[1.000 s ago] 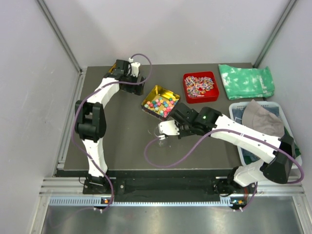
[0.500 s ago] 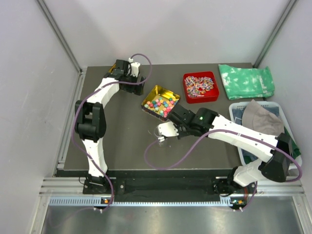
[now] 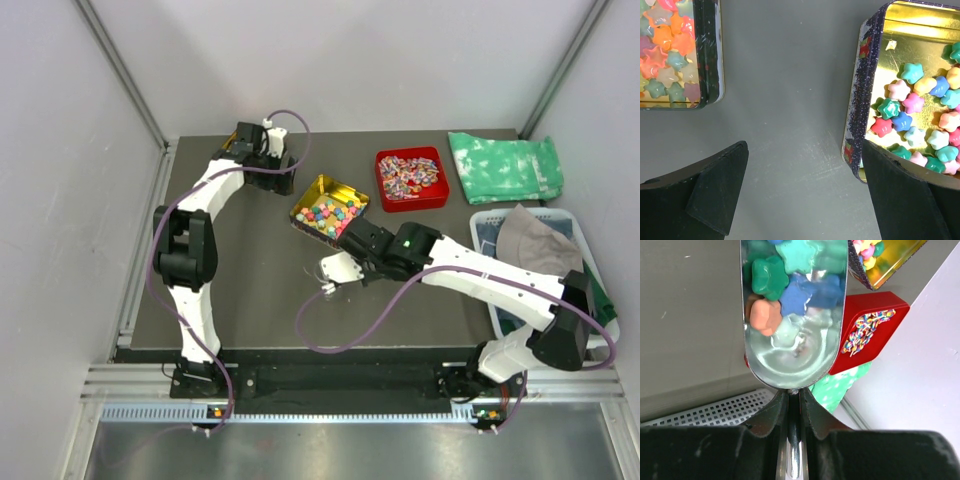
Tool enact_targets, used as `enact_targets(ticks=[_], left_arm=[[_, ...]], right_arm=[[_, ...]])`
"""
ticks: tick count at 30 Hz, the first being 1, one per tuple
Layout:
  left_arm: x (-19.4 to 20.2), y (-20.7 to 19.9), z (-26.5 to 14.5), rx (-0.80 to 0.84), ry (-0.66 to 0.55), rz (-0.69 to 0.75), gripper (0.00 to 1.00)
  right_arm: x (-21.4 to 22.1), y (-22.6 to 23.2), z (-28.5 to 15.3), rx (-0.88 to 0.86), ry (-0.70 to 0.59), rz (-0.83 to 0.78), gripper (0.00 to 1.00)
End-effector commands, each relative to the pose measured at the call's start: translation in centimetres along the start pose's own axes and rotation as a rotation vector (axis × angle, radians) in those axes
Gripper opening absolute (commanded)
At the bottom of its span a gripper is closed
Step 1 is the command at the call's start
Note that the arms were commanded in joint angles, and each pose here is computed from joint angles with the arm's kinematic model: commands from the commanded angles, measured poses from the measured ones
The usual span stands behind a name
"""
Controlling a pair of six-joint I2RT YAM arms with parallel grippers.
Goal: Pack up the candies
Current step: Place the fake candies in the packing bottle.
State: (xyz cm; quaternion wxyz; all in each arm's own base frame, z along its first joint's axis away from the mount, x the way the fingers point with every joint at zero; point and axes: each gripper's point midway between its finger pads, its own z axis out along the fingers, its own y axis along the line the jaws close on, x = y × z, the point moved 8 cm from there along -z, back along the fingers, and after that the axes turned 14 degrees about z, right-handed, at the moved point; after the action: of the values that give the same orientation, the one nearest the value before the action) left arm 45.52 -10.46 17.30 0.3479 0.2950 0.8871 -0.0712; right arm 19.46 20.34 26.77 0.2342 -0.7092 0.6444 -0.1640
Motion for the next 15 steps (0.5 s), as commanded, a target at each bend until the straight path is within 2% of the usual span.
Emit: enact_targets(ticks=[1,15], left_arm=[[-1.32,0.43,-1.83,-0.02,-0.062,0.01,0.99],[-1.25,0.4,-1.63,-0.01,-0.065,0.004,0.99]], right_arm=[[-0.8,-1.13,-1.43,0.059,-0.027,-0.005,0.0],[-0.98,-1.38,-1.36,0.067,-0.02,-0.017,0.0]])
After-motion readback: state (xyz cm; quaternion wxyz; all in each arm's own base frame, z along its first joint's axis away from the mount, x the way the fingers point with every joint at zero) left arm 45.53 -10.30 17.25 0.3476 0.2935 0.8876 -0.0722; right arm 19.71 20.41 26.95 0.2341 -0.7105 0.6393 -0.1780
